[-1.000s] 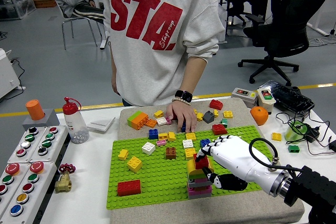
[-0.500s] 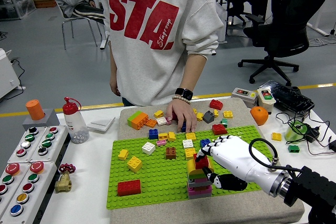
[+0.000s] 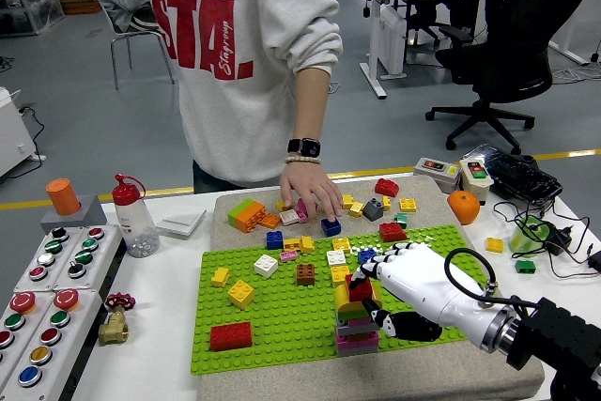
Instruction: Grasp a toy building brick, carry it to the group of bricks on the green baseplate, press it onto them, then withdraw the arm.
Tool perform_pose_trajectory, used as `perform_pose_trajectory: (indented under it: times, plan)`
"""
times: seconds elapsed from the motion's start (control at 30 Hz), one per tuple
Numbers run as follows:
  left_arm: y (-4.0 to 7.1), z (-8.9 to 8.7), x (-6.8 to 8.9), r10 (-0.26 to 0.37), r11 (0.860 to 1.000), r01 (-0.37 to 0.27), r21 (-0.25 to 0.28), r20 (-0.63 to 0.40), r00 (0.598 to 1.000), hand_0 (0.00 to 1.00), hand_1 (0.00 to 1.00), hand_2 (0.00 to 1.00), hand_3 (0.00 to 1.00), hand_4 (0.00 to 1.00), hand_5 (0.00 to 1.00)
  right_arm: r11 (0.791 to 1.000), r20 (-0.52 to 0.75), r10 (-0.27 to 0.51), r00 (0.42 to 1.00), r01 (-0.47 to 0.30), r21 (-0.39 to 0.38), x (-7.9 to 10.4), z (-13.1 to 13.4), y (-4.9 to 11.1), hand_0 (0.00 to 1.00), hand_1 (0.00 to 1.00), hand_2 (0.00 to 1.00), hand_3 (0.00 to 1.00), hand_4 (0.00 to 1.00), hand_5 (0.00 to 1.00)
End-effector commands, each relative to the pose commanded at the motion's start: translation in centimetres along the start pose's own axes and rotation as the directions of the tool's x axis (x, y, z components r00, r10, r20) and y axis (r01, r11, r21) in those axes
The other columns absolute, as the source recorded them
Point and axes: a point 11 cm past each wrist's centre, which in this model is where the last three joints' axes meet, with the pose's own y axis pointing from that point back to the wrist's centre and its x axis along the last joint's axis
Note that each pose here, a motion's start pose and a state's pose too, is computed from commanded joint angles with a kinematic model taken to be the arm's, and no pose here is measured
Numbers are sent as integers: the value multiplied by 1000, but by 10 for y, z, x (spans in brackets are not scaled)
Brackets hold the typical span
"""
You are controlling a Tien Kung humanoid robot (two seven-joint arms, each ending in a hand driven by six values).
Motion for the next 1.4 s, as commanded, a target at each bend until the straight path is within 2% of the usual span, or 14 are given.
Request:
perform_pose_trajectory:
  times: [0.47,0.97,1.4]
  plan:
    - [0,1,0,0,1000,0,-2,0,1000,626,596,598,406,282,928,1000,4,-4,1000,4,-4,0,1,0,696,621,617,647,445,300]
    - [0,-1,0,-1,1000,1,3,1,1000,627,596,596,406,281,927,998,16,61,998,-61,0,16,1,-2,704,640,636,649,447,300]
    - [-1,-4,-1,-2,1000,2,9,5,1000,627,595,597,406,281,928,995,29,98,995,-98,4,23,1,-3,705,657,659,651,447,299]
